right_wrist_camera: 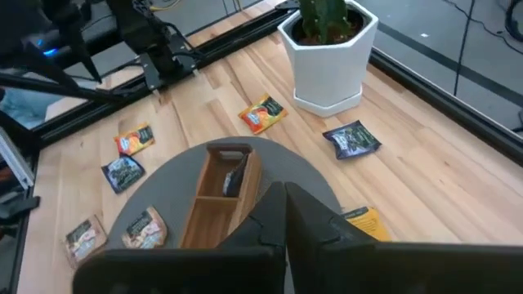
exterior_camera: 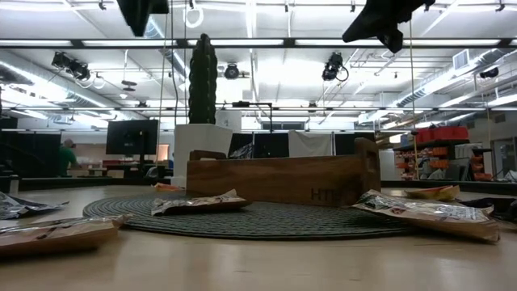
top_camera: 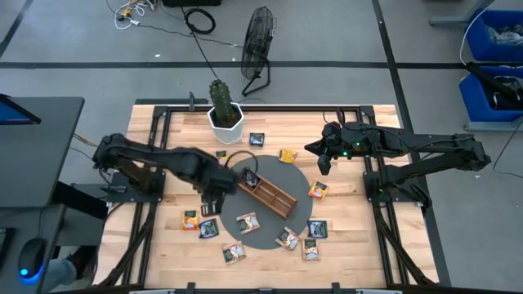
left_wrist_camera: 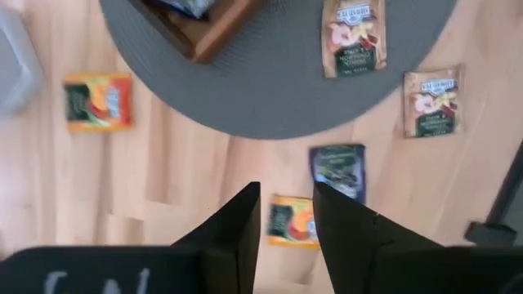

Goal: Pick & Place Tea
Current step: Put the purple tea bag into the left section of the wooden organizer

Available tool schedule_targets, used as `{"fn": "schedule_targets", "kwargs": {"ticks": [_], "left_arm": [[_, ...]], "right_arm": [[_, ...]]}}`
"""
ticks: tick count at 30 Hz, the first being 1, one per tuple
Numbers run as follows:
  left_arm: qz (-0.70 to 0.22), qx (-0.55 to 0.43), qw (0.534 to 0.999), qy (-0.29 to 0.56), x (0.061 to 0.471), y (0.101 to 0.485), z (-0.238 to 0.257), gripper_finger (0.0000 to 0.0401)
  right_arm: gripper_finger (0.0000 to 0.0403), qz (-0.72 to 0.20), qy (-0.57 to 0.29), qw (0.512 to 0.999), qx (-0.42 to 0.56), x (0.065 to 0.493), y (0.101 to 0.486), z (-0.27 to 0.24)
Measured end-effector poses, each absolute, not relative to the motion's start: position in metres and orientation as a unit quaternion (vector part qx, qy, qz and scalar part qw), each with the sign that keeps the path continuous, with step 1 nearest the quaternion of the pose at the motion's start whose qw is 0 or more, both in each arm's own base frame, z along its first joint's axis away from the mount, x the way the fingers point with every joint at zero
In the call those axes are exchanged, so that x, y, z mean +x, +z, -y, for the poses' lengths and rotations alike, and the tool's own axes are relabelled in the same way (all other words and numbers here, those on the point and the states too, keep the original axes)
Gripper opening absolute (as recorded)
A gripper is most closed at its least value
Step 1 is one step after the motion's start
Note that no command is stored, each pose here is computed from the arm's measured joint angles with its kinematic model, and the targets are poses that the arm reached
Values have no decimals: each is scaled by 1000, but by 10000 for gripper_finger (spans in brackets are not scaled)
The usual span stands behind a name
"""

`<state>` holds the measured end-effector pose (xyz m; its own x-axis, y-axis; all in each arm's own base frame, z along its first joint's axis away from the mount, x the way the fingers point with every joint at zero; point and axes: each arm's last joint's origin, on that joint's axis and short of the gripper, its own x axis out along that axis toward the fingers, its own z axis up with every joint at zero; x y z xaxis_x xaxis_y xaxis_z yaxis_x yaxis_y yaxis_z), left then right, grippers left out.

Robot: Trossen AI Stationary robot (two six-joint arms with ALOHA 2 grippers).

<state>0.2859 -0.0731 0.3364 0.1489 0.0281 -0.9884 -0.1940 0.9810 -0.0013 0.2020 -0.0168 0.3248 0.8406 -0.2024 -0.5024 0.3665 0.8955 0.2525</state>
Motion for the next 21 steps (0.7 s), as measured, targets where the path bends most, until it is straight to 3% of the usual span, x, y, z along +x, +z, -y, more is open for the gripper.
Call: {"fn": "schedule_targets", "kwargs": {"ticks": [6, 13, 21], "left_arm": [[-659, -114, 733, 126, 291, 322, 96, 133], [-691, -128, 692, 167, 296, 296, 127, 178], [-732, -214, 633, 131, 292, 223, 140, 197]], "right_arm": [[4, -246, -135, 947, 158, 202, 324, 16], [4, -251, -114, 950, 145, 202, 324, 15], [4, -256, -88, 953, 137, 202, 324, 14]]}}
